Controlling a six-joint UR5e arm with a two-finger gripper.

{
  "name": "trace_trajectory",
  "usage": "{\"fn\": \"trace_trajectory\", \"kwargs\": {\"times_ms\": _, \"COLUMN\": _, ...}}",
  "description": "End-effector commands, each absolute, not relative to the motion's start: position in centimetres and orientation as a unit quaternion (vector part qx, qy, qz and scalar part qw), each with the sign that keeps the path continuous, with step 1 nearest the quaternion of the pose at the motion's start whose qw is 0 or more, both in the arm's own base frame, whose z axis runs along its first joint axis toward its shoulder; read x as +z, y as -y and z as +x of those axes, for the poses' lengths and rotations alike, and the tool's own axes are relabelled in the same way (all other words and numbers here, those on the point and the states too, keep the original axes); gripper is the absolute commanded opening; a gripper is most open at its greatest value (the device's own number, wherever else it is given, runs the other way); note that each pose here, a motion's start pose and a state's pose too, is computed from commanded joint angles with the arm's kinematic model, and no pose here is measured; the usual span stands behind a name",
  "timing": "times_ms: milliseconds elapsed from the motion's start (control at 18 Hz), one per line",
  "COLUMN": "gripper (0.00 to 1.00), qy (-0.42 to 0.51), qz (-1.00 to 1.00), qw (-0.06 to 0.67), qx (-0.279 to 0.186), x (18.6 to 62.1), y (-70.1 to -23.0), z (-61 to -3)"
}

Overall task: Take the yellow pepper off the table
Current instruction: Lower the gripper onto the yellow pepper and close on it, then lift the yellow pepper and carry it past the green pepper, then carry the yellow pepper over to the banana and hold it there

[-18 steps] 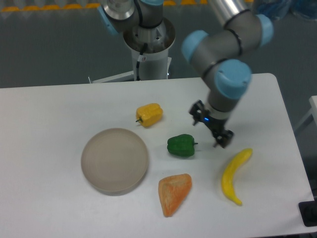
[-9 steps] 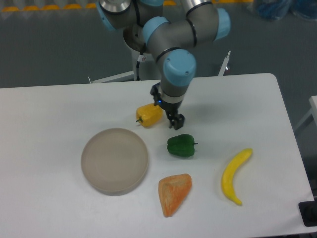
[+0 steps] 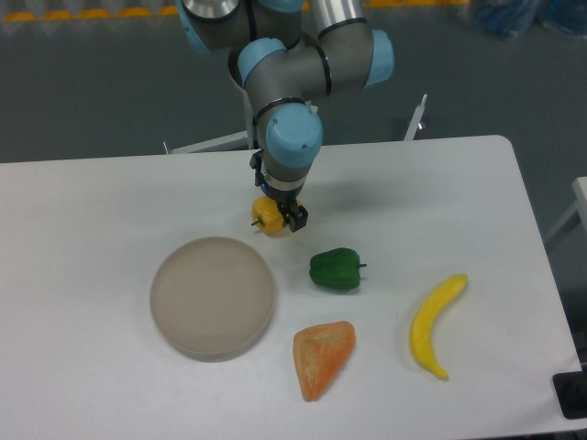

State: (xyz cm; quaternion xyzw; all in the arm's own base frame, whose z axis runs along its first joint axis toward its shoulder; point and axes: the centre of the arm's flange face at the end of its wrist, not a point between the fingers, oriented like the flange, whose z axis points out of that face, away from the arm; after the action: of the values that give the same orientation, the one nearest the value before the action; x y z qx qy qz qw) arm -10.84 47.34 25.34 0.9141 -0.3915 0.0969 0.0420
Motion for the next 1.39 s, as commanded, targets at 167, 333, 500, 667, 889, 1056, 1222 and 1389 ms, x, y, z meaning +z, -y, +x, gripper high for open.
{"fn": "trace_trajectory", "kwargs": {"times_ms": 167, "gripper": 1.0, "qy": 0.397, "qz": 0.912, "qw": 0.04, "qx": 0.091, "x": 25.0, "y": -47.6, "z": -10.3}}
{"fn": "trace_trajectory", "kwargs": {"times_ms": 333, "gripper": 0.7, "qy": 0.377, "qz": 0.922, "qw": 0.036, "qx": 0.08, "x": 24.7, "y": -48.1, "z": -10.2}}
{"fn": "trace_trajectory", "kwargs": {"times_ms": 500, "gripper": 0.27, "qy": 0.379, "qz": 0.922, "qw": 0.032, "qx": 0.072, "x": 25.5, "y": -48.7, "z": -10.6}}
{"fn": "trace_trajectory", "kwargs": {"times_ms": 667, "gripper": 0.25, "qy": 0.371, "qz": 0.927, "qw": 0.021, "qx": 0.06, "x": 27.9, "y": -49.6, "z": -12.8}}
{"fn": "trace_trajectory", "kwargs": {"times_ms": 889, "gripper": 0.25, "qy": 0.334, "qz": 0.941, "qw": 0.005, "qx": 0.048, "x": 34.4, "y": -51.1, "z": -18.7}}
{"fn": "trace_trajectory", "kwargs": {"times_ms": 1056, "gripper": 0.25, "qy": 0.31, "qz": 0.95, "qw": -0.004, "qx": 0.034, "x": 37.0, "y": -51.9, "z": -23.2}}
{"fn": "trace_trajectory", "kwargs": {"times_ms": 1222, "gripper": 0.25, "qy": 0.29, "qz": 0.957, "qw": -0.012, "qx": 0.021, "x": 37.3, "y": -54.1, "z": -28.3}}
{"fn": "trace_trajectory", "kwargs": {"times_ms": 1389, "gripper": 0.25, "qy": 0.287, "qz": 0.958, "qw": -0.013, "qx": 0.01, "x": 36.7, "y": -57.0, "z": -31.5}}
